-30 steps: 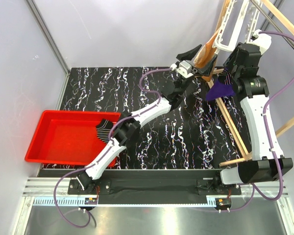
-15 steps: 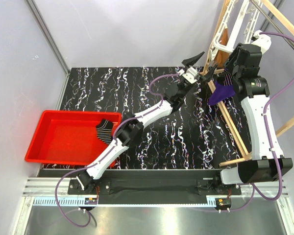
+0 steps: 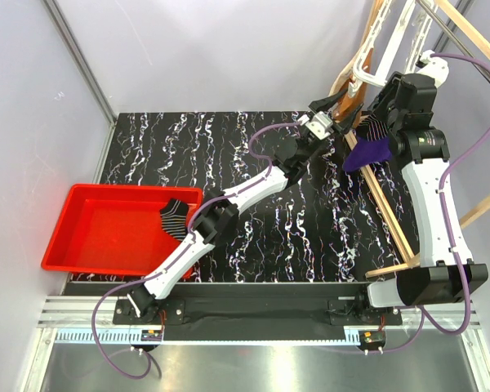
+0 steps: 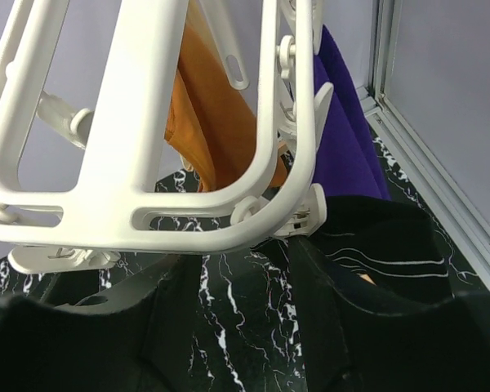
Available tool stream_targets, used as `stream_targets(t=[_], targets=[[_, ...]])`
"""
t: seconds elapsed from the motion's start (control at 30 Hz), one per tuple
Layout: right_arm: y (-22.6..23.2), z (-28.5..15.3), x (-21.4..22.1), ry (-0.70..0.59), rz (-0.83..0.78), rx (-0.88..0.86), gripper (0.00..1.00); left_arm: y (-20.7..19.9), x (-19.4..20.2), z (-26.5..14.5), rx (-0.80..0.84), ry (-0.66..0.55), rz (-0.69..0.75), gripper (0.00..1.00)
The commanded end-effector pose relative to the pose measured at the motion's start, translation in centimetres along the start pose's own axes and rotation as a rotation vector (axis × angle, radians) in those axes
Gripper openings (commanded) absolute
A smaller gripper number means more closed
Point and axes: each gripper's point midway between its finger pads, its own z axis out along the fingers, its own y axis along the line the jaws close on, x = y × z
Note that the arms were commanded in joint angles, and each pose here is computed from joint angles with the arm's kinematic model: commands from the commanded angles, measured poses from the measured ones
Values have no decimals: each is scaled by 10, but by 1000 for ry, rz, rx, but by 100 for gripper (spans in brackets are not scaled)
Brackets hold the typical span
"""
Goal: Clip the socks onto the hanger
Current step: Rotate the hanger at the clothesline.
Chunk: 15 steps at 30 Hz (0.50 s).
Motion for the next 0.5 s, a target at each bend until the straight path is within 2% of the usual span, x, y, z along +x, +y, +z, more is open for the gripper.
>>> stream_targets(t=[0.0, 0.47], targets=[[8, -14, -22, -61, 36, -55, 53, 10, -35, 13, -16, -92, -7, 58], [23, -11, -13, -15, 29, -126, 51, 31, -36, 18, -104, -67, -114, 42]])
